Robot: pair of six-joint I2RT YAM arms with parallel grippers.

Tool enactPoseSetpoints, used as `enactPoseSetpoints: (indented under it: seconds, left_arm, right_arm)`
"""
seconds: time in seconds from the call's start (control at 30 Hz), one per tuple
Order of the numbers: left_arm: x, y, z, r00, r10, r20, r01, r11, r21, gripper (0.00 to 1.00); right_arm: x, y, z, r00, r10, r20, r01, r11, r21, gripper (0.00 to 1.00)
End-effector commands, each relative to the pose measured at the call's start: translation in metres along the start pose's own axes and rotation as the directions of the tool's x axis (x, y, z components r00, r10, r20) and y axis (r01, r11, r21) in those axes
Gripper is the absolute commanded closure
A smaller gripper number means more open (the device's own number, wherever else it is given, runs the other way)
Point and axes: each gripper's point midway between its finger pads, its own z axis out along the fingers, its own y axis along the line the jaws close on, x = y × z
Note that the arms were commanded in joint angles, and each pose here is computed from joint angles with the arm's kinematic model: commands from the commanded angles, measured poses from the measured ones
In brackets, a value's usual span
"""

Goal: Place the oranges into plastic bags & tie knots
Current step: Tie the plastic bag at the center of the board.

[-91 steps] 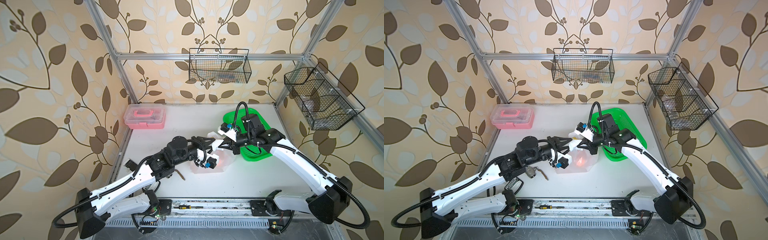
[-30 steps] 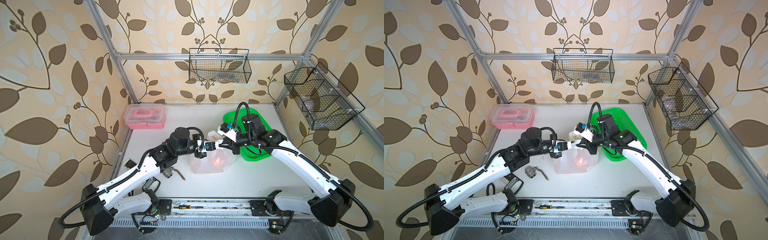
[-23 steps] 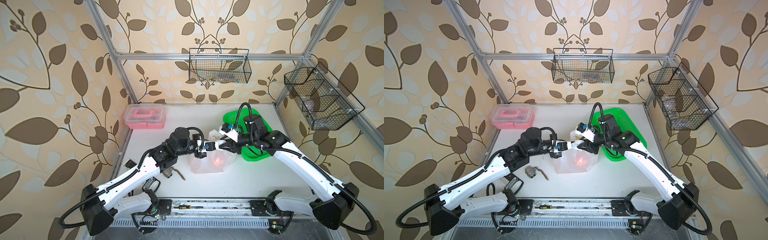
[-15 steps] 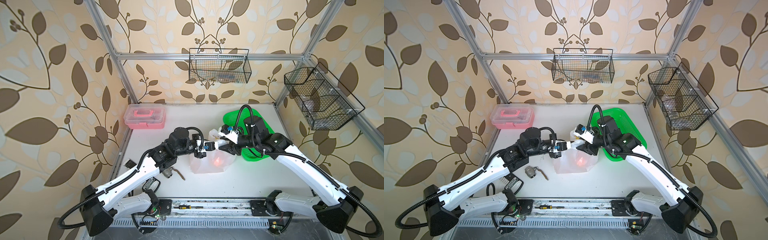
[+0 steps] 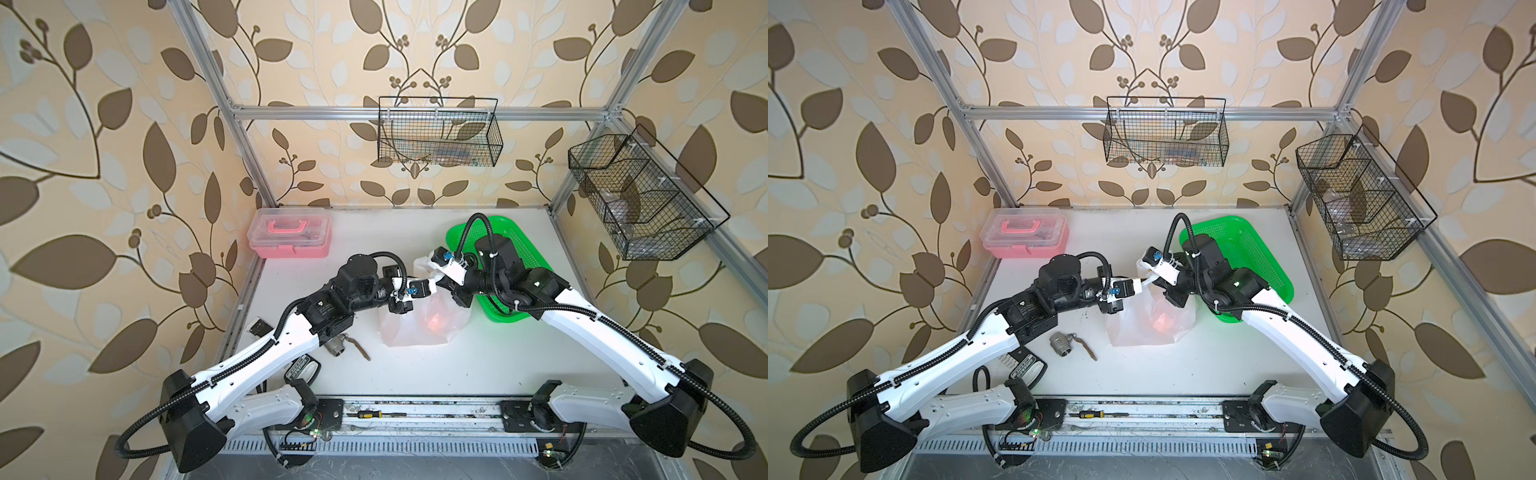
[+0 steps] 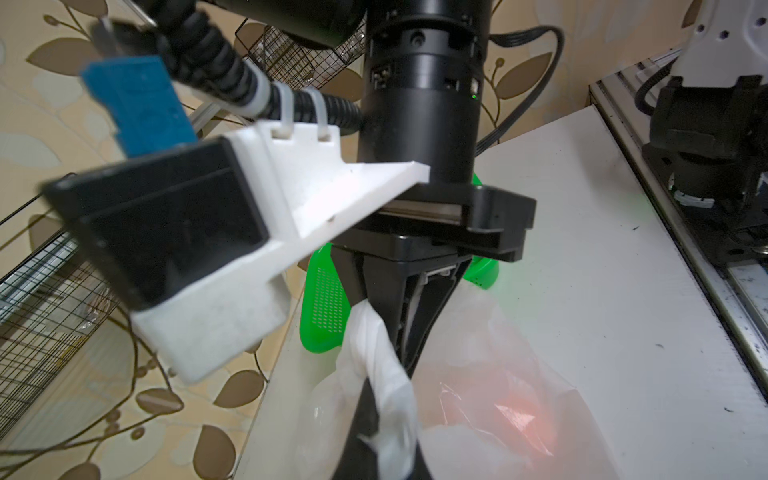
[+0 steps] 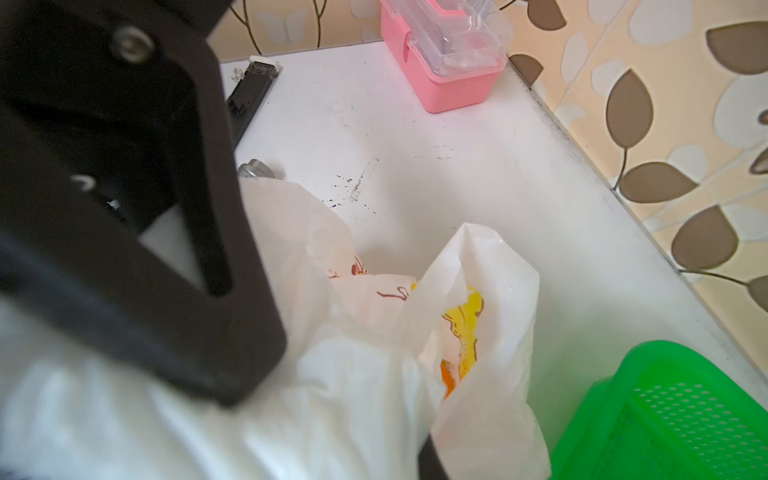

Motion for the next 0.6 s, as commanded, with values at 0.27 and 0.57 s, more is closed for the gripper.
enactPoseSetpoints:
  seconds: [0.27,0.57]
  left_arm:
    - [-0.025,0.029,-0.021,0.988,-0.127,0.088,0.139,0.981,-0.136,0.56]
    - [0.013,0.022,-0.024,0.979,-0.202,0.023,0.202,0.954,-0.221,0.06]
  right_arm:
    - [-0.007,-0.025,-0.012,0.983,-0.020,0.181,-0.025,0.971,0.238,1.00]
    - [-0.004,-0.019,-0.002,0.983,-0.017,0.183,-0.023,0.976,0.215,1.00]
